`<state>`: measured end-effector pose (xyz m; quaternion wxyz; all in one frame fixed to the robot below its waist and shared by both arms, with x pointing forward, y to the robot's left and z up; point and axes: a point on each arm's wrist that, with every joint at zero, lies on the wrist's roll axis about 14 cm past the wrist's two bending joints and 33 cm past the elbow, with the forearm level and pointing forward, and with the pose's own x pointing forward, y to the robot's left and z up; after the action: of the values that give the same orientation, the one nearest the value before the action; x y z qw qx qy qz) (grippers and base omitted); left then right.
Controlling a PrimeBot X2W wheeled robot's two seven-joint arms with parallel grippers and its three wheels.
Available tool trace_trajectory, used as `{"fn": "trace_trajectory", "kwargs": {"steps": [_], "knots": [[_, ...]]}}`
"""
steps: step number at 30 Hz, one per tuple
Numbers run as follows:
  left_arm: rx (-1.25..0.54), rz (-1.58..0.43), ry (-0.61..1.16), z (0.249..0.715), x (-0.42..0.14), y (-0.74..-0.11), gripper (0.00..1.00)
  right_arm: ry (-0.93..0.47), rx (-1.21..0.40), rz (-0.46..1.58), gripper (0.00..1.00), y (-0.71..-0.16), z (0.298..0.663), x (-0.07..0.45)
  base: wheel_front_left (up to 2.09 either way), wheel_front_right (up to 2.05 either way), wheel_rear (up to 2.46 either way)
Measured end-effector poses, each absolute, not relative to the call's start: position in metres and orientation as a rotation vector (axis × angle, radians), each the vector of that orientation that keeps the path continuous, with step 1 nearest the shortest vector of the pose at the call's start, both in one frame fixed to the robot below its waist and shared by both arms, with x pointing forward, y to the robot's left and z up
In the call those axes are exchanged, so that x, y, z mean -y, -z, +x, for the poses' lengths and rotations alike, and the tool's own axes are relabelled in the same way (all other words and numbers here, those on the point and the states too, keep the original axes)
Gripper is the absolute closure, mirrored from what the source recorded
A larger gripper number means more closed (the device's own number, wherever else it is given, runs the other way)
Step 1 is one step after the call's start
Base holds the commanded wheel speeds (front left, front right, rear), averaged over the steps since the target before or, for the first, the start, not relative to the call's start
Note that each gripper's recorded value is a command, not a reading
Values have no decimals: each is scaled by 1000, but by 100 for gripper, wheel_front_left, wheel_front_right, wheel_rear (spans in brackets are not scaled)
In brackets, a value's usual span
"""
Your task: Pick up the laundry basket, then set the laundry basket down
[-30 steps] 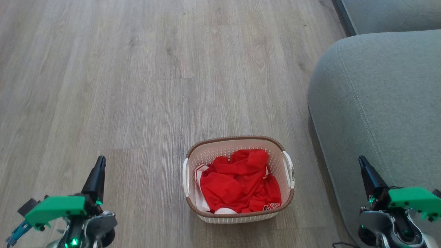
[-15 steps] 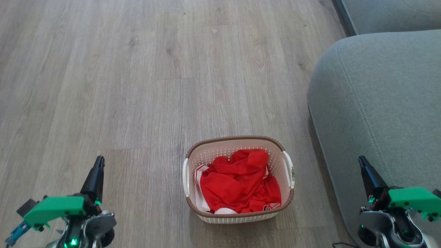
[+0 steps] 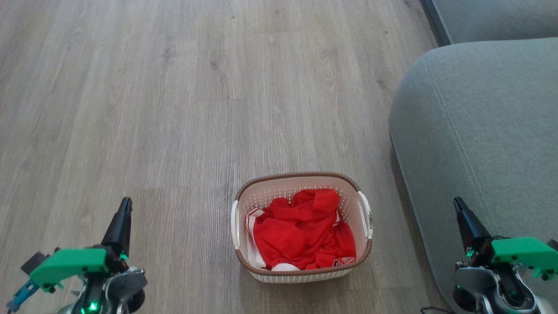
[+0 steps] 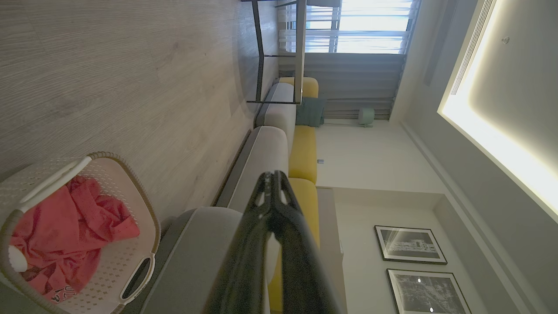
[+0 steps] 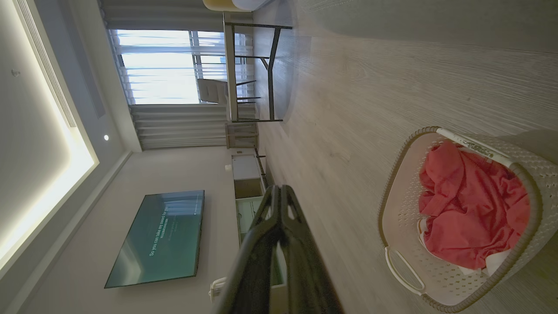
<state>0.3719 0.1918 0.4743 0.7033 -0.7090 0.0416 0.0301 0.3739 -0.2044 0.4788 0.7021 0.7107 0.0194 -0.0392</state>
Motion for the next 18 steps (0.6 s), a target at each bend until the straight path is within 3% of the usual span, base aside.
{"fn": "trace_trajectory", "kwargs": {"steps": [18], "knots": [[-94,-1578,-65,372,-191,-475,100,87,-43,1582,100,-479,374,204,0,0,0]]}}
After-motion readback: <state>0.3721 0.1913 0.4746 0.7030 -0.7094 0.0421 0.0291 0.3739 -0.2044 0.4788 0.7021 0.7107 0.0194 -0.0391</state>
